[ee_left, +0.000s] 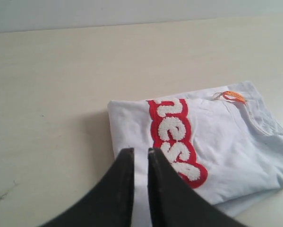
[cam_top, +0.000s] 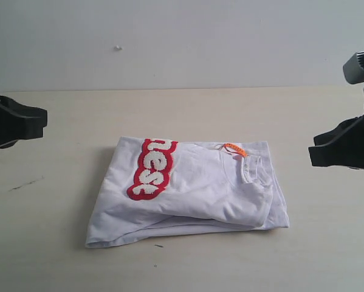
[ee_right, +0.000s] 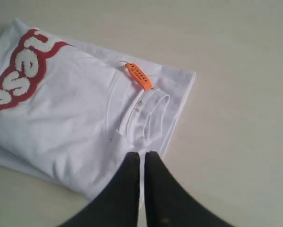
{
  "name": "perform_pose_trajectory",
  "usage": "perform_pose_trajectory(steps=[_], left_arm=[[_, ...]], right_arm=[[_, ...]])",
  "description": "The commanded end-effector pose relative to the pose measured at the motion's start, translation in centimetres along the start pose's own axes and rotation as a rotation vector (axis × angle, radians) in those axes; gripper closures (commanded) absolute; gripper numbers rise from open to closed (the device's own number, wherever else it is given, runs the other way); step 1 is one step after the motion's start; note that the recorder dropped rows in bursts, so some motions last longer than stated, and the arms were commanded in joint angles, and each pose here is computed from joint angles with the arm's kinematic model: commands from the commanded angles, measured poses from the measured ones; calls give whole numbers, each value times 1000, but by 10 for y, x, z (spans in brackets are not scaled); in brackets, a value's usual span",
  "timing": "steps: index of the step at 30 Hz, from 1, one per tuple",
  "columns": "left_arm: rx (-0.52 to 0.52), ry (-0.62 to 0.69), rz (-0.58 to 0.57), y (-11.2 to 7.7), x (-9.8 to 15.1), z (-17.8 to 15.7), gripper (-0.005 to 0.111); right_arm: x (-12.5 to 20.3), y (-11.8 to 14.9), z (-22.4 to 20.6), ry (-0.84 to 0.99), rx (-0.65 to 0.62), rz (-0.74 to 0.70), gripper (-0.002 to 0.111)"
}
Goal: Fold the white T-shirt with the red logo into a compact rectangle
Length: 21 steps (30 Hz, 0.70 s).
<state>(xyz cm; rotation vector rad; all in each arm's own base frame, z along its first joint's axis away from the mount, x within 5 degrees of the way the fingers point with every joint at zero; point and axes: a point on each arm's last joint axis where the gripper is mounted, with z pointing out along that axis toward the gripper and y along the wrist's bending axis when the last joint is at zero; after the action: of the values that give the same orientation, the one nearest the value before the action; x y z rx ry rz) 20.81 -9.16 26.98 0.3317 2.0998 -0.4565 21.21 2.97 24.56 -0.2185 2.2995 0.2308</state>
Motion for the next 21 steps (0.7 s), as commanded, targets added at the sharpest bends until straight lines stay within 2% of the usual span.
perform_pose_trajectory(steps=[1,21], left_arm=[[30,3,1,-4,2,-7,94],[32,6,1,-4,2,-7,94]], right_arm=[[0,3,-7,-14,-10,2,103],[0,3,-9,-22,-9,1,103]])
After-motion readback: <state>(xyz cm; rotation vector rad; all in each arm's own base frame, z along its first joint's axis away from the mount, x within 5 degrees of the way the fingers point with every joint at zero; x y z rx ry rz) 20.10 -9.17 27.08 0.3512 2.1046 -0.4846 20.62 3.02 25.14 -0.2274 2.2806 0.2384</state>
